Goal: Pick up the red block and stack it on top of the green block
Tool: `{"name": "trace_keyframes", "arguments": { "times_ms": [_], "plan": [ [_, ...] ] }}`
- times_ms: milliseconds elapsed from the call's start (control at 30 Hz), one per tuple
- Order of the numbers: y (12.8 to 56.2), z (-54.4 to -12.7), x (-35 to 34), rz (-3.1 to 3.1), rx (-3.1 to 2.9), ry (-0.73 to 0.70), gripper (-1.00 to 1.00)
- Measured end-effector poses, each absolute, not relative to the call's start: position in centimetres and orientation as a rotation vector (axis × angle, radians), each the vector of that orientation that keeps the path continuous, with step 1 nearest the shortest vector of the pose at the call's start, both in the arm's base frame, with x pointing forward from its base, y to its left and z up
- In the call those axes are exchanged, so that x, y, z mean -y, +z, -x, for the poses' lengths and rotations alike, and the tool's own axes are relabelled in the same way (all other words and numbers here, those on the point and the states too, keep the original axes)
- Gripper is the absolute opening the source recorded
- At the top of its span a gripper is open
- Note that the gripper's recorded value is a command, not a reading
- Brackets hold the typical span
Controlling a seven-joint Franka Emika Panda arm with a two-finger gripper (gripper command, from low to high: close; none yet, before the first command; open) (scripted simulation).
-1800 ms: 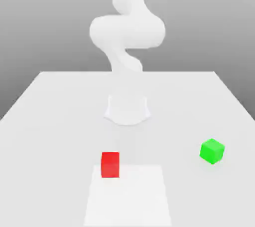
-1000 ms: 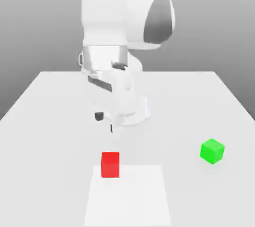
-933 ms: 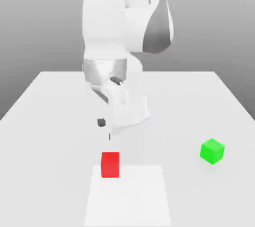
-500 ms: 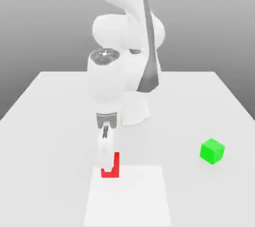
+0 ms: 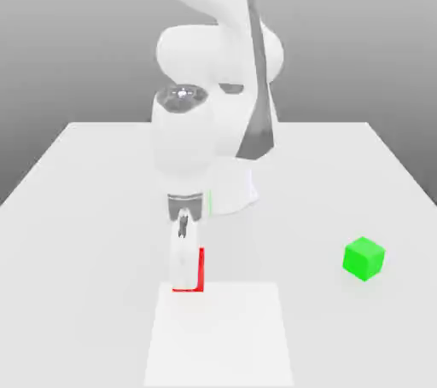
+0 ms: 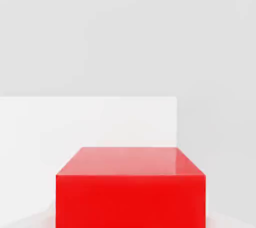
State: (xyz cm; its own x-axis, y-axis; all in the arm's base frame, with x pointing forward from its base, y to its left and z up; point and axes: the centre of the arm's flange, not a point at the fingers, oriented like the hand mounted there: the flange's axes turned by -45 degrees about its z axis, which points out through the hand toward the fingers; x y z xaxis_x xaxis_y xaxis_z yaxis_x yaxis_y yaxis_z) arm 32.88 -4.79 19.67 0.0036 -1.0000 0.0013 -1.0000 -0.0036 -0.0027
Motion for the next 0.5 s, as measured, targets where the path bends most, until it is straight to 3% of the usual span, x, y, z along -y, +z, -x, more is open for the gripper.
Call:
{"name": "trace_keyframes", "arguments": {
  "times_ms": [100,267,500],
  "plan": [
    [21.2,-33.4,1.8,2.282,-2.157,-0.004,-1.00],
    [22.7,-33.3,-9.2,2.477,-1.926,-0.005,-1.00],
    [24.5,-26.6,-24.4,2.726,-1.555,-0.002,-1.00]
  ]
}}
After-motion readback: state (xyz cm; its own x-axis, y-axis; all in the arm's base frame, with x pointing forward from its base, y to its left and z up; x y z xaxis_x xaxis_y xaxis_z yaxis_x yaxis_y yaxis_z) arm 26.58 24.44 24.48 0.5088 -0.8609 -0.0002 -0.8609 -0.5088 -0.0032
